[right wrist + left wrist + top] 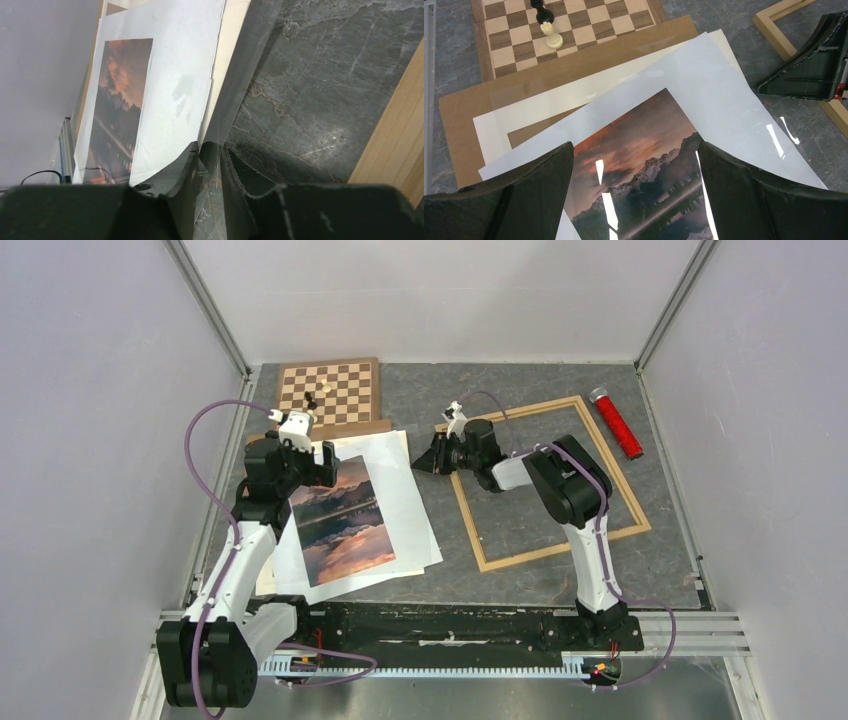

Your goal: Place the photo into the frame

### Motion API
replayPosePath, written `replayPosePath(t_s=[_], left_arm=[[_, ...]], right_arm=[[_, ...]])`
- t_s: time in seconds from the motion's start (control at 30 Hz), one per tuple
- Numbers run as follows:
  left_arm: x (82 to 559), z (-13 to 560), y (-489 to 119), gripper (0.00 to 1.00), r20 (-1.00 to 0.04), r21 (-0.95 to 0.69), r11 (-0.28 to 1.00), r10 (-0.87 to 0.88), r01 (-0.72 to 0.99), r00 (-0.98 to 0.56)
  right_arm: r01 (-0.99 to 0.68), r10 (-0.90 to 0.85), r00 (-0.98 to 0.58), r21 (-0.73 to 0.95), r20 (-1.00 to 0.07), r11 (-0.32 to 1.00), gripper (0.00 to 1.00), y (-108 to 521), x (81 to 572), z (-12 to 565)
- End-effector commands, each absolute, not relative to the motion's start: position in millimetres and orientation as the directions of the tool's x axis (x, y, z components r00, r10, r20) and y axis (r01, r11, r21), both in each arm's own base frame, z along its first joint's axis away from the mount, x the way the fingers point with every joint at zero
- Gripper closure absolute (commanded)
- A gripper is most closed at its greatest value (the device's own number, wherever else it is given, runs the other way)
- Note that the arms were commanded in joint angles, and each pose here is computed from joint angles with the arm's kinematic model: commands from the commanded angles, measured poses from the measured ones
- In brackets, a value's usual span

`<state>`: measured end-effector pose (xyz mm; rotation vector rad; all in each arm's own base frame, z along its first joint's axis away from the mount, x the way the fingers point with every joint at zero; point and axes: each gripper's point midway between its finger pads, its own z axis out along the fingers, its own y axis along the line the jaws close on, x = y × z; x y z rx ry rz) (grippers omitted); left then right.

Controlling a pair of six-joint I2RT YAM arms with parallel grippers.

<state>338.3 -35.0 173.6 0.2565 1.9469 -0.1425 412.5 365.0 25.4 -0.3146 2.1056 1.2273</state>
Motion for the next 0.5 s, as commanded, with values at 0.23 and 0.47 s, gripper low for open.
replayPosePath(t_s=[0.23,0.47], left_arm=[[349,183,-33,0.0,-0.941,0.076,0.962,0.156,0.263,-0.299],[350,185,-31,0.0,-0.941,0.092,0.961,0.169,0.26,-0.292]], right_arm=[[-0.45,0.177,-0.769,0.716,-0.615,0.533,0.93,336,421,22],[-0.473,0.202,-0.751,0.727,-0.628,0.498,1.0,339,427,49]])
